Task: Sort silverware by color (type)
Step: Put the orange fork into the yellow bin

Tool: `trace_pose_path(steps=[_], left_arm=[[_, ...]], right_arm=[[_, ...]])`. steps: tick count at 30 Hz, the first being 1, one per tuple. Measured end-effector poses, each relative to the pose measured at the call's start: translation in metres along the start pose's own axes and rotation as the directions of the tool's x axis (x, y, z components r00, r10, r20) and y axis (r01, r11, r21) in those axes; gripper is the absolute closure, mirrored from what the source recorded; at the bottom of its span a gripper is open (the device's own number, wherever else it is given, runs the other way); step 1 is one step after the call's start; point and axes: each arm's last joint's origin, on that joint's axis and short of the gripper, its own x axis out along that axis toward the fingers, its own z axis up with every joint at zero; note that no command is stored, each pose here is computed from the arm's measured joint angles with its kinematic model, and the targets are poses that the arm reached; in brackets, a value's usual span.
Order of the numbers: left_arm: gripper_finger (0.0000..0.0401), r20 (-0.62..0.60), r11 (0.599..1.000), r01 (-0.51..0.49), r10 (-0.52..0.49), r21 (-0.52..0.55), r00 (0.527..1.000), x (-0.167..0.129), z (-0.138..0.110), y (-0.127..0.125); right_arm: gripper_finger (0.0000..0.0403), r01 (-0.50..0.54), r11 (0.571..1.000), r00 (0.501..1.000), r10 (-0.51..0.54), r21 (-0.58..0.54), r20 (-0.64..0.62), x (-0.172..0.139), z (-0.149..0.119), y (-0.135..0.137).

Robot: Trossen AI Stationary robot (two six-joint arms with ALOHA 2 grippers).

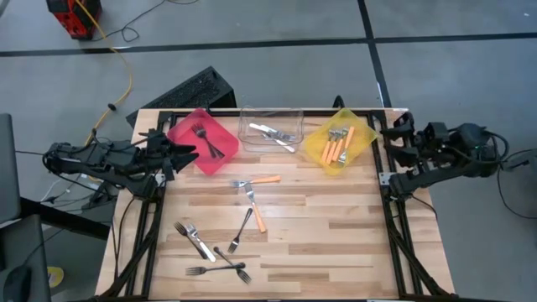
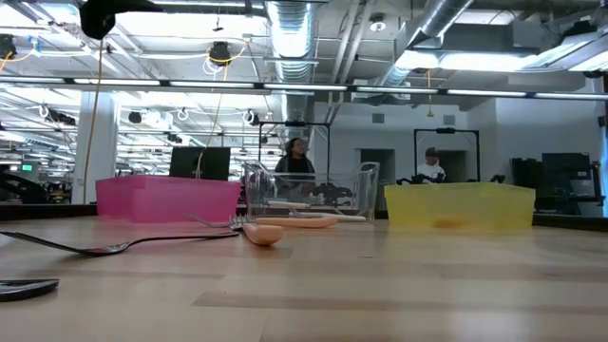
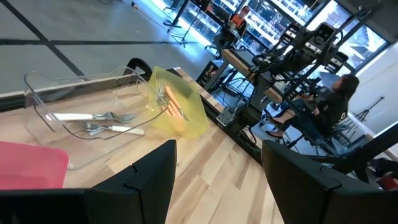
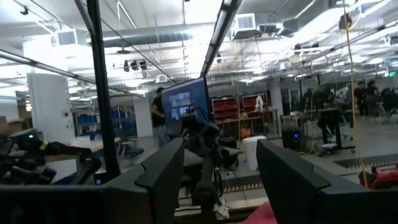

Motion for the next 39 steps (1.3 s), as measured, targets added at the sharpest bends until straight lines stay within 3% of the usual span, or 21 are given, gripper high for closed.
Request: trace_pose_path(steps=[8,20,27,39], left_arm=[[0.0181,0.012,0.998,-0.026,0.027,-0.057,1.000,-0.007,0.002,0.008],[0.0181,0.096,0.995,-0.075,0.081,-0.063,0.992,-0.020,0.010,0.019],[0.0181,0.072,0.991,-0.112,0.117,-0.067,0.990,-0.021,0.007,0.024],[0.0181,0.090,0.986,-0.162,0.165,-0.040,0.982,-0.022,0.006,0.027]], right_arm=[[0.0177,0.019,1.000,0.998,-0.018,0.015,-0.058,-0.017,-0.004,-0.005],[0.0177,0.104,0.992,0.987,-0.111,-0.066,-0.113,-0.017,-0.010,-0.008],[0.0177,0.128,0.989,0.976,-0.139,-0.074,-0.167,-0.016,-0.021,-0.009],[0.0177,0.180,0.983,0.983,-0.180,0.028,0.021,-0.032,-0.055,-0.015]])
